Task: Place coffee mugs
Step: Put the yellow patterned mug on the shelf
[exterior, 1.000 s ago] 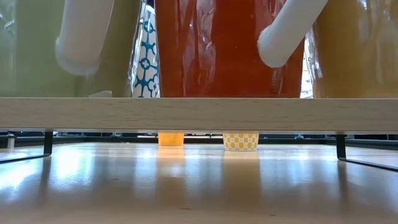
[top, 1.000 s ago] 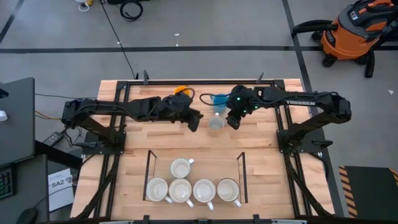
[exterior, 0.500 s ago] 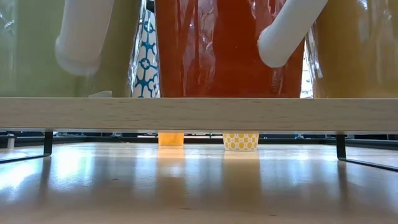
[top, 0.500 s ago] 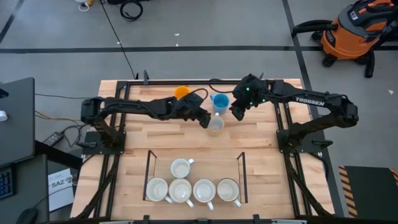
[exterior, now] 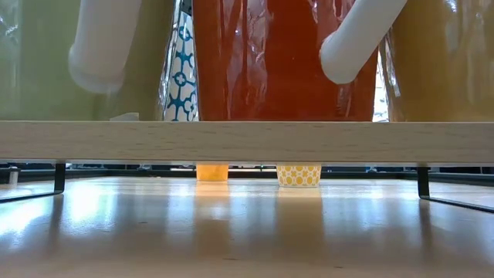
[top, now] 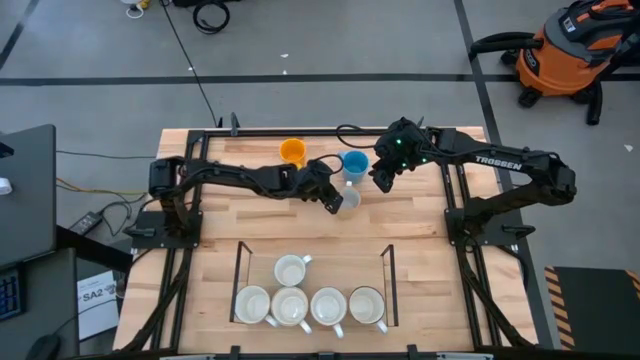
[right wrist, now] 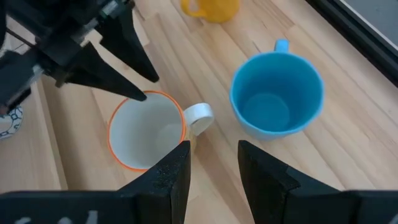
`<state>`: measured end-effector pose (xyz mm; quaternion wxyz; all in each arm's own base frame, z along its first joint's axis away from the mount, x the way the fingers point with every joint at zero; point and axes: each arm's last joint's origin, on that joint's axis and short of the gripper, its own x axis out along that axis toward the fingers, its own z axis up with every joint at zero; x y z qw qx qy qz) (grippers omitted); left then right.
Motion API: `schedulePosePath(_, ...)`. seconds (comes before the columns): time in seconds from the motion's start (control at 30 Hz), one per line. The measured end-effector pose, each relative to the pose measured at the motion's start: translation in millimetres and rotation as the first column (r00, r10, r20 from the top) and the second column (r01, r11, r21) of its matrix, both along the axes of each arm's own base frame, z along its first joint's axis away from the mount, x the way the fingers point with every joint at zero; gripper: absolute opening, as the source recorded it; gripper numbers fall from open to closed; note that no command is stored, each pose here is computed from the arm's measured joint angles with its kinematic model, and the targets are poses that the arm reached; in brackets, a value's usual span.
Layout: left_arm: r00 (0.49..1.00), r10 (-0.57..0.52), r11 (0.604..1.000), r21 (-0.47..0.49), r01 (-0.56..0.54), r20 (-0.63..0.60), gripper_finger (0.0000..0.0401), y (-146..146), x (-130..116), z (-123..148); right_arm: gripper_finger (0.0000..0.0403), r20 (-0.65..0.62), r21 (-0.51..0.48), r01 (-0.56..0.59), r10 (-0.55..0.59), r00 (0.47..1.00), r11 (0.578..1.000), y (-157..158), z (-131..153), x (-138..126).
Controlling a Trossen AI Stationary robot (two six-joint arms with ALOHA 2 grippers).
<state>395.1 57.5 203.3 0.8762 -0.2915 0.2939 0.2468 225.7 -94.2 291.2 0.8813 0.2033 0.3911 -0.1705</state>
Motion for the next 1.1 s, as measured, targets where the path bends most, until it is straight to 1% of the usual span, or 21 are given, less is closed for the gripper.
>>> schedulePosePath(0.2,1.000,0.006,1.000,-0.014,-0.006,-0.015,0.0130,-1,2,-7,0.0139,0.000,0.000,0.000,0.000,1.000,1.000,0,0,0)
schedulePosePath(0.53,0.998,-0.050,0.997,-0.060,0.048,-0.043,0.0130,-3,0,-10,0.0139,-0.001,0.000,0.000,0.000,1.000,1.000,0,0,0)
schedulePosePath(0.63,0.996,-0.053,0.997,-0.067,0.049,-0.067,0.0125,-3,-1,-11,0.0139,-0.001,0.000,0.000,0.000,1.000,1.000,0,0,0)
schedulePosePath(0.73,0.994,-0.055,0.996,-0.070,0.048,-0.096,0.0108,-3,-3,-14,0.0139,-0.001,0.001,0.000,0.000,1.000,1.000,0,0,0)
schedulePosePath(0.87,0.992,-0.057,0.996,-0.072,0.049,-0.114,0.0073,-3,-4,-15,0.0139,-0.001,0.000,0.000,0.000,1.000,1.000,0,0,0)
schedulePosePath(1.0,0.986,-0.101,0.995,-0.033,0.097,-0.131,0.0030,-3,-5,-16,0.0139,-0.001,0.001,0.000,0.000,1.000,1.000,0,0,0)
schedulePosePath(1.1,0.981,-0.137,0.990,0.000,0.138,-0.138,0.0026,-3,-4,-15,0.0139,-0.001,0.000,0.000,0.000,1.000,1.000,0,0,0)
